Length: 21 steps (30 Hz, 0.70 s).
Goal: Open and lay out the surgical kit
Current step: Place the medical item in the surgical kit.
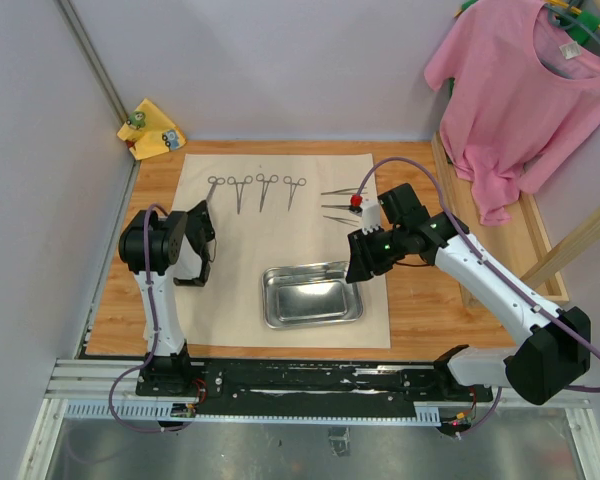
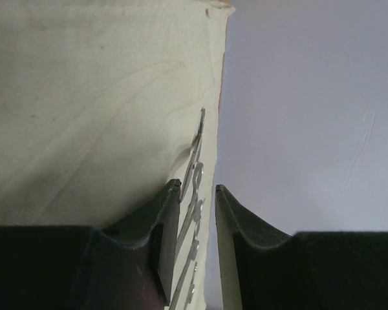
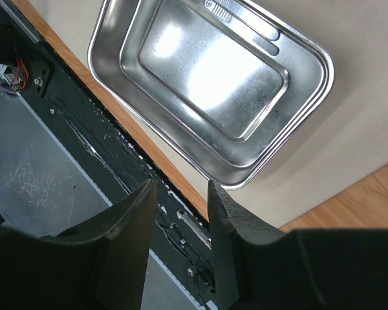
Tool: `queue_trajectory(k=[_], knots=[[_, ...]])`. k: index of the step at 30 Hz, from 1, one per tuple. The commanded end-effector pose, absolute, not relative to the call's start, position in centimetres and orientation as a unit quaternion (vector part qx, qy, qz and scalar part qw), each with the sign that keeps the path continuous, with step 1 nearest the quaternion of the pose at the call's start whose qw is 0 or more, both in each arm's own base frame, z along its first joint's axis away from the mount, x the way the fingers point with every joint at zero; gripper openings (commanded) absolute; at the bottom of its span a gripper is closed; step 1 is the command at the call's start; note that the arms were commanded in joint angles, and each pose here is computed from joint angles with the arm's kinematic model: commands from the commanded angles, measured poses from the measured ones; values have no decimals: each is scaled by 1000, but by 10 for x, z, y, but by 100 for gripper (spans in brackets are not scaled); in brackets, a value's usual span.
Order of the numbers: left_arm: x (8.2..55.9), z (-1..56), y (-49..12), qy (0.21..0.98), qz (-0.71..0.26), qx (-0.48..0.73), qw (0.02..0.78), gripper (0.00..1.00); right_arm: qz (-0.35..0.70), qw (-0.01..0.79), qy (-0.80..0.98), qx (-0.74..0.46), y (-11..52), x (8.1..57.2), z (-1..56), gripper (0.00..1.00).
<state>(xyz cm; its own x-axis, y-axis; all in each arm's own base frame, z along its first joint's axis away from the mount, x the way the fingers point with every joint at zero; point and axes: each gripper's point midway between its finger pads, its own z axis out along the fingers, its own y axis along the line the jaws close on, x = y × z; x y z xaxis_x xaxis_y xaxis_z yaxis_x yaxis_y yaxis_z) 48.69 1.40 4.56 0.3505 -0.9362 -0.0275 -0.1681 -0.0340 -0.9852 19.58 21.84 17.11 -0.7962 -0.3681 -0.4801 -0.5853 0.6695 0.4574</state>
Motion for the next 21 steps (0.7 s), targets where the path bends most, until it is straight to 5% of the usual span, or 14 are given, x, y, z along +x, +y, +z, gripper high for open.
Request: queue_trajectory(k=[1, 21], knots=[[477, 47, 14, 438, -373, -618, 536, 33, 314, 173, 898, -255, 216, 195, 171, 39], [482, 13, -25, 555, -361, -617, 426, 44, 321, 175, 893, -260, 218, 182, 182, 39]])
